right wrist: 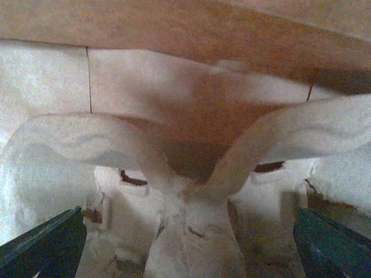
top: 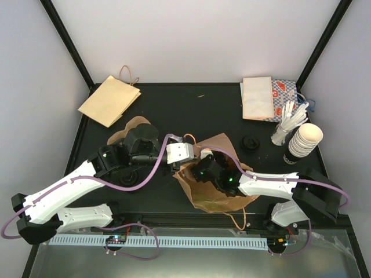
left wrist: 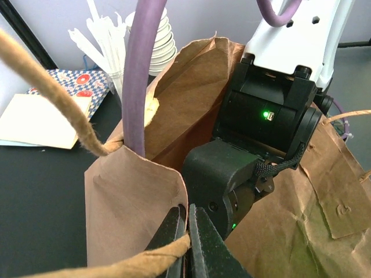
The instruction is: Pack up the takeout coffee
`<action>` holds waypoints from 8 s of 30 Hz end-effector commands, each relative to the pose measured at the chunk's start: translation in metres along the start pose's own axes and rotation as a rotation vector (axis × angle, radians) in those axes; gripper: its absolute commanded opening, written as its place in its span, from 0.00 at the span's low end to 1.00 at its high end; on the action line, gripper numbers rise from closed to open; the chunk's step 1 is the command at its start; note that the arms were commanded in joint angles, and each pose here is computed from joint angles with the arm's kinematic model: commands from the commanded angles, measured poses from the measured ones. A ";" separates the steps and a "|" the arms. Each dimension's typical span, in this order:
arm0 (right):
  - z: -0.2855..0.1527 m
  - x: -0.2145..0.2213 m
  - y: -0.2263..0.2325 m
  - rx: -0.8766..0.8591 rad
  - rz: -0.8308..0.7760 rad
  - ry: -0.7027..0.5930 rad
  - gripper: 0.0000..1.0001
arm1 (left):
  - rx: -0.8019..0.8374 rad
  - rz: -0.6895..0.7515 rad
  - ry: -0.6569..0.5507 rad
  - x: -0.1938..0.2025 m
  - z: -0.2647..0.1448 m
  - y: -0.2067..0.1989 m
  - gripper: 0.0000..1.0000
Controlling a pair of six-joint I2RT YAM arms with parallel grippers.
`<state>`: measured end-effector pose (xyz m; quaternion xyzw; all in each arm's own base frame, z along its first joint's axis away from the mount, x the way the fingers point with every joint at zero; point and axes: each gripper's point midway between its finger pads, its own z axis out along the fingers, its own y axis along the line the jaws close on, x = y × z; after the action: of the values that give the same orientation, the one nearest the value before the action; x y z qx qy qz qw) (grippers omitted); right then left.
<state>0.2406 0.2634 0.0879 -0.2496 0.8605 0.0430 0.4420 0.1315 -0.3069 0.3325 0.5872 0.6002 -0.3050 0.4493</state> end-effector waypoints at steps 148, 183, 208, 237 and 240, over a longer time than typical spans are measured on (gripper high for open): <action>-0.017 -0.061 0.085 -0.185 -0.760 0.002 0.01 | 0.071 0.211 -0.086 -0.017 -0.015 -0.019 0.02; -0.051 -0.011 0.048 -0.083 -0.968 0.108 0.01 | -0.021 0.133 0.007 0.016 -0.003 -0.004 0.02; -0.022 0.008 0.001 0.139 -0.962 0.226 0.01 | 0.108 0.118 -0.016 0.010 -0.006 -0.026 0.02; 0.009 0.011 0.008 0.153 -0.977 0.241 0.01 | 0.272 0.095 -0.094 -0.011 -0.012 -0.057 0.02; 0.009 0.012 0.009 0.150 -0.975 0.246 0.01 | 0.286 0.091 -0.108 -0.015 -0.015 -0.060 0.02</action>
<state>0.2286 0.2672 0.0699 -0.6126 0.6760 -0.2597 0.3168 0.1041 -0.3023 0.3016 0.6429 0.5644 -0.3186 0.4082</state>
